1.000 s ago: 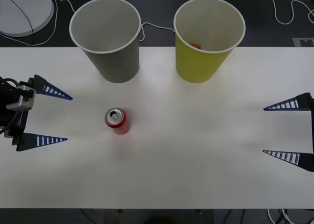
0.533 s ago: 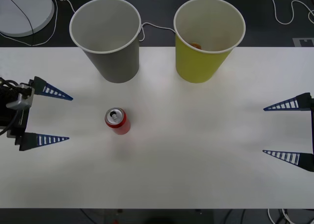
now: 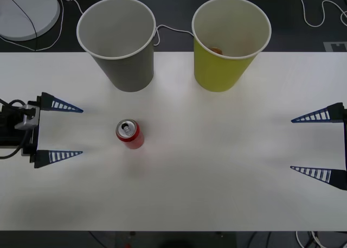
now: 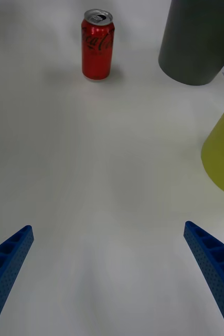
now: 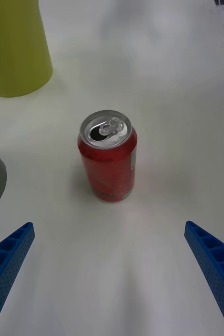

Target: Put the can into the green bin and the plastic bottle into the gray bin

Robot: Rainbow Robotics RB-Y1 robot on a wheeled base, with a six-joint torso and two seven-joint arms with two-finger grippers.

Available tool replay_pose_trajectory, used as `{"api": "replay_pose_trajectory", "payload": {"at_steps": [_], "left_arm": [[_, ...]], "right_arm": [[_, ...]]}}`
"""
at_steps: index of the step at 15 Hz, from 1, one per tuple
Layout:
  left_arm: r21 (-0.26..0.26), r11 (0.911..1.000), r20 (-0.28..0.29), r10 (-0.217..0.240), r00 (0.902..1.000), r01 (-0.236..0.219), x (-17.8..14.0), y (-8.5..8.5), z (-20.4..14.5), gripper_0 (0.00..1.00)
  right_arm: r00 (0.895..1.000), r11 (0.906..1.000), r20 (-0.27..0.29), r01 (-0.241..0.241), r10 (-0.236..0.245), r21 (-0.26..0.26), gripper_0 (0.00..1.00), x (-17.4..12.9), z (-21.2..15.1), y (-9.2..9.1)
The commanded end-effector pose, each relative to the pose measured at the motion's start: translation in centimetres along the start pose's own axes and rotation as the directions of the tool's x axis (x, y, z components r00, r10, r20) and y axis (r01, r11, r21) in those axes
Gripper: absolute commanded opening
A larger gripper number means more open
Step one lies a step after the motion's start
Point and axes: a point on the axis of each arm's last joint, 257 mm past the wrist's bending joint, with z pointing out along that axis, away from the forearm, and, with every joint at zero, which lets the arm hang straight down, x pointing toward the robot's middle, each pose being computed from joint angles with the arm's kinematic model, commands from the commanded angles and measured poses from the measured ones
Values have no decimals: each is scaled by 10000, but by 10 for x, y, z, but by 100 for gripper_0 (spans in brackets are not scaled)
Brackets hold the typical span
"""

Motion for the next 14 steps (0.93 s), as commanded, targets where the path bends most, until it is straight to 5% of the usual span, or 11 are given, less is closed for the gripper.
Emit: {"api": "replay_pose_trajectory", "payload": {"at_steps": [1, 14], "left_arm": [[-152, 9994, 734, -312, 9968, 324, 9, -1, 8, 100], [-1031, 9851, 2663, -1062, 9580, 1379, 28, -13, 65, 100]], "right_arm": [[10000, 10000, 0, 0, 0, 0, 100, 0, 0, 0], [10000, 10000, 0, 0, 0, 0, 100, 0, 0, 0]]}}
